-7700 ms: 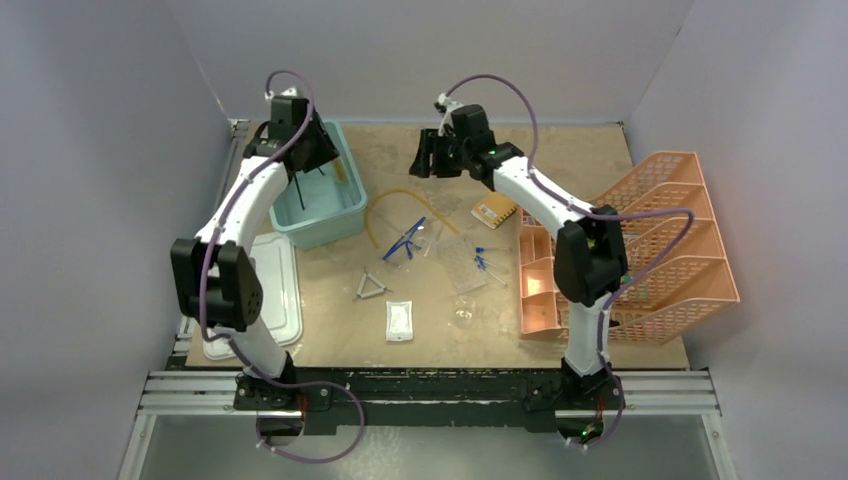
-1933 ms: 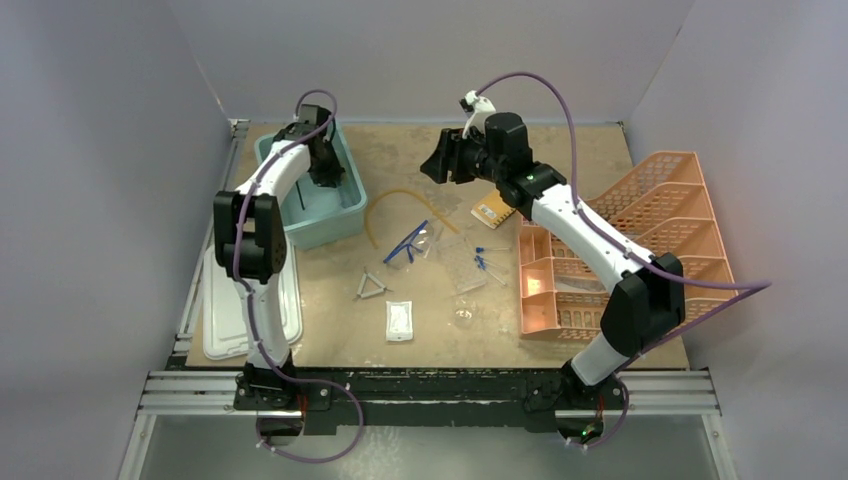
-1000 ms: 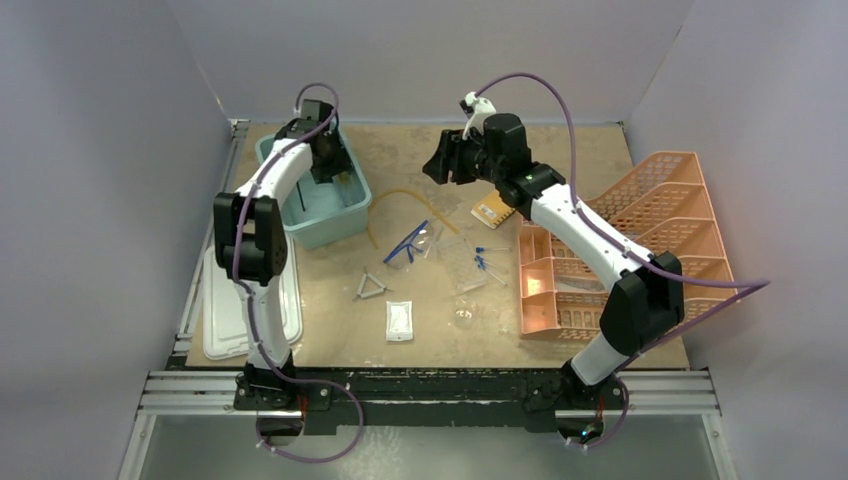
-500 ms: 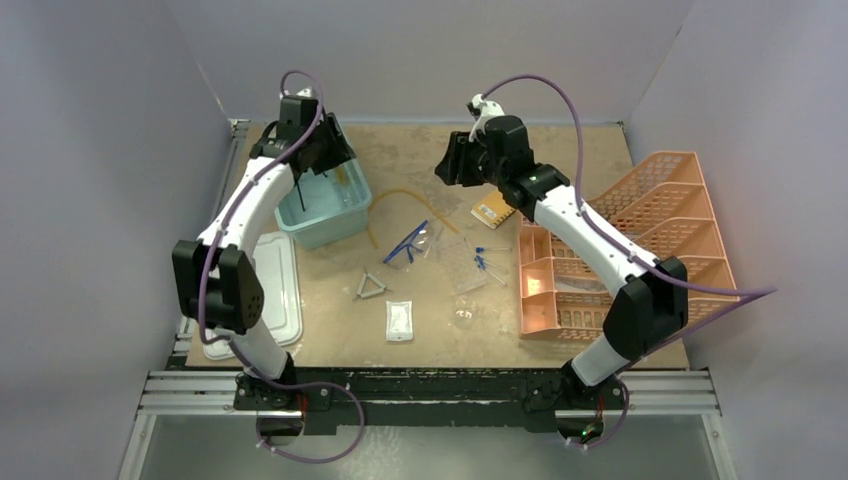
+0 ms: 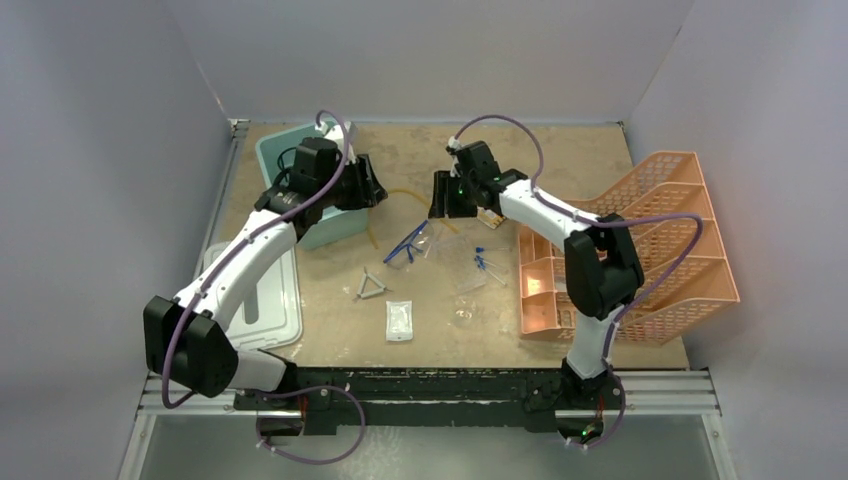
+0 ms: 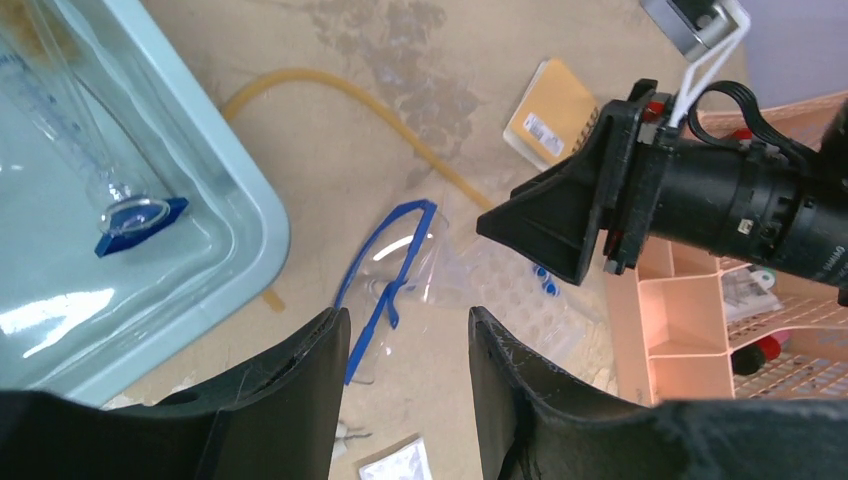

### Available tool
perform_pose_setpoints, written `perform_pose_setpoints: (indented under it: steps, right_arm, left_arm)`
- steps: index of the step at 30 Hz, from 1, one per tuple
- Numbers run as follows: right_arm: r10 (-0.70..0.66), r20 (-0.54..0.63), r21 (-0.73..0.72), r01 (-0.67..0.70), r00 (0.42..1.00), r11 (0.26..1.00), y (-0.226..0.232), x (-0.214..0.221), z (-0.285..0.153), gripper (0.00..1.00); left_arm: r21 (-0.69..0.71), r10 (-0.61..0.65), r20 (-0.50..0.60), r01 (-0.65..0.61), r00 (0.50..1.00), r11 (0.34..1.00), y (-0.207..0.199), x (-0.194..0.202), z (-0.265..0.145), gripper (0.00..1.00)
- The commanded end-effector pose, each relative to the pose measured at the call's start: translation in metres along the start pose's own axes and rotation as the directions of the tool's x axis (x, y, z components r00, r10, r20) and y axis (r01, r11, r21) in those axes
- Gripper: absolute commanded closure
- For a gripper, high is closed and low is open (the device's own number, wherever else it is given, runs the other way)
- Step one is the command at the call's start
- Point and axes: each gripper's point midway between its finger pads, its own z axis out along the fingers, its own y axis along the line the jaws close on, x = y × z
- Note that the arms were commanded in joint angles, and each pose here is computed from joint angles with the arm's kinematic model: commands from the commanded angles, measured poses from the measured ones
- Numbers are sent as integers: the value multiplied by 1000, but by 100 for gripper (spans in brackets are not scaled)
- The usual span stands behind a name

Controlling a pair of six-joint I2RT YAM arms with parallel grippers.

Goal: Organize the chemistry lab equipment

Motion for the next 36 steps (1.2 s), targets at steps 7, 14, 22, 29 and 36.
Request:
perform_pose_setpoints:
  steps: [7,14,22,29,36]
  right_arm:
    - [-68,-86,-22,66,994,998,10,22,29,59]
    - [-128,-73,38,131,989,991,8,22,20,54]
    - [-216,17,86,214,976,973,20,19,-8,46]
    - [-294,-38,63,295,955,953,30,48,-1,48]
    - [-242,-96,193,256,966,947,8,65,-32,39]
  left_arm:
    - [76,-29,34,26,999,997,-16,0,-3,54]
    - [50,-30,42,28,999,998,-11,3,-10,54]
    - [-61,-63,110,70,992,996,8,-6,-17,54]
    - [-184,-90,187,124,978,975,29,-18,-24,54]
    - [-203,-96,203,138,974,969,33,-20,-27,51]
